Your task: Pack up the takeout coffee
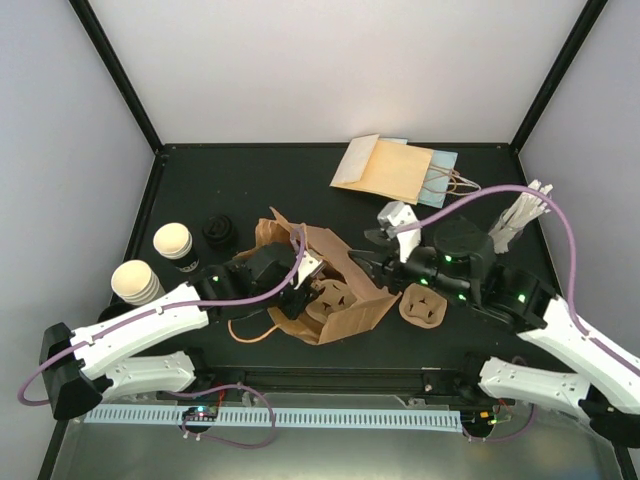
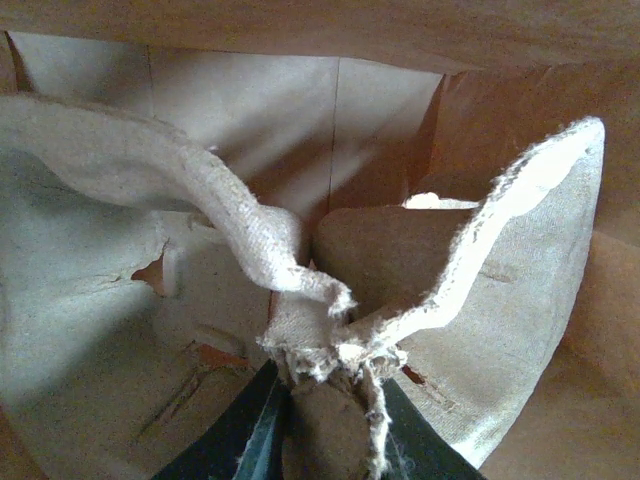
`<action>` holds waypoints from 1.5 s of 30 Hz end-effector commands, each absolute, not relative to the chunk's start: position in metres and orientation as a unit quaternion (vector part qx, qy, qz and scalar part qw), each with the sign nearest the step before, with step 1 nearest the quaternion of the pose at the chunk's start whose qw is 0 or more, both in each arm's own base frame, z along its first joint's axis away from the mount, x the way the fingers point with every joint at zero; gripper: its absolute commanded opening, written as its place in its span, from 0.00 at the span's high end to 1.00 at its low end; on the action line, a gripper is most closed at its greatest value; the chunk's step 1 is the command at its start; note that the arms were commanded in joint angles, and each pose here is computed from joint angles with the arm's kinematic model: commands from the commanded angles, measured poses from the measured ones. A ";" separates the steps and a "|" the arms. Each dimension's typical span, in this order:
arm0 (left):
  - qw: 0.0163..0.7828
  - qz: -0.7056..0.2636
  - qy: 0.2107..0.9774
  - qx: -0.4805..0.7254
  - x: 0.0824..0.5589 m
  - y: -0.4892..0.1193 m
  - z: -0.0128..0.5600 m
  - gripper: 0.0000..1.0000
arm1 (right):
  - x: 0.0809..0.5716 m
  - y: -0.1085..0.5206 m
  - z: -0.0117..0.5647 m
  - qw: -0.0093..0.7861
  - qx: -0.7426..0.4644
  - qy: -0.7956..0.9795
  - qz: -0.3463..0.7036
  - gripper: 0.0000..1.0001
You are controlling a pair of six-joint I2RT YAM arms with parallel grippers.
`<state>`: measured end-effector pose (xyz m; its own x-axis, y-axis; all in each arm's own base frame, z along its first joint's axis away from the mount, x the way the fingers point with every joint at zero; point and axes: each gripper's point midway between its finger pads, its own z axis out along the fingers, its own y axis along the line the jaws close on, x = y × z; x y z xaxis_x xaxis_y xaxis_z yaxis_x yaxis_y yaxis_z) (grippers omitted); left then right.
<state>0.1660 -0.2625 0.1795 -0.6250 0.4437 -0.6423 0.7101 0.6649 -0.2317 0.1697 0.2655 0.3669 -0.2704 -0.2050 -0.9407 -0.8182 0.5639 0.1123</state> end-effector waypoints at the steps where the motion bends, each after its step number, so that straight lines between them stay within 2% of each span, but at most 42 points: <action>1: 0.280 -0.243 0.868 0.330 0.165 -0.265 0.180 0.83 | 0.171 0.242 0.357 0.497 -0.307 0.755 0.298 0.44; 7: 0.278 -0.245 0.869 0.329 0.164 -0.265 0.179 0.83 | 0.221 0.207 0.324 0.450 -0.204 0.830 0.258 0.44; 12: 0.278 -0.246 0.869 0.328 0.163 -0.265 0.179 0.83 | 0.271 0.181 0.260 0.345 -0.109 0.904 0.226 0.46; 18: 0.278 -0.244 0.870 0.327 0.160 -0.265 0.178 0.83 | 0.307 0.168 0.180 0.248 -0.067 0.951 0.170 0.63; 25: 0.280 -0.244 0.868 0.330 0.154 -0.266 0.178 0.83 | 0.311 0.201 0.112 0.139 -0.143 0.961 0.192 0.88; 27: 0.281 -0.245 0.867 0.330 0.153 -0.267 0.177 0.83 | 0.308 0.213 0.097 0.115 -0.163 0.958 0.208 0.91; 36: 0.287 -0.240 0.870 0.321 0.159 -0.274 0.167 0.83 | 0.296 0.245 0.067 0.057 -0.212 0.942 0.254 0.91; 45: 0.291 -0.220 0.875 0.318 0.169 -0.281 0.161 0.83 | 0.290 0.265 0.063 0.047 -0.232 0.933 0.271 0.89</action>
<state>0.1598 -0.2738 0.1573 -0.6307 0.4496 -0.6325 0.6996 0.6821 -0.2127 0.2948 0.2453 0.0551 -0.9049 -0.3780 -0.1957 -0.4257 0.8014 0.4201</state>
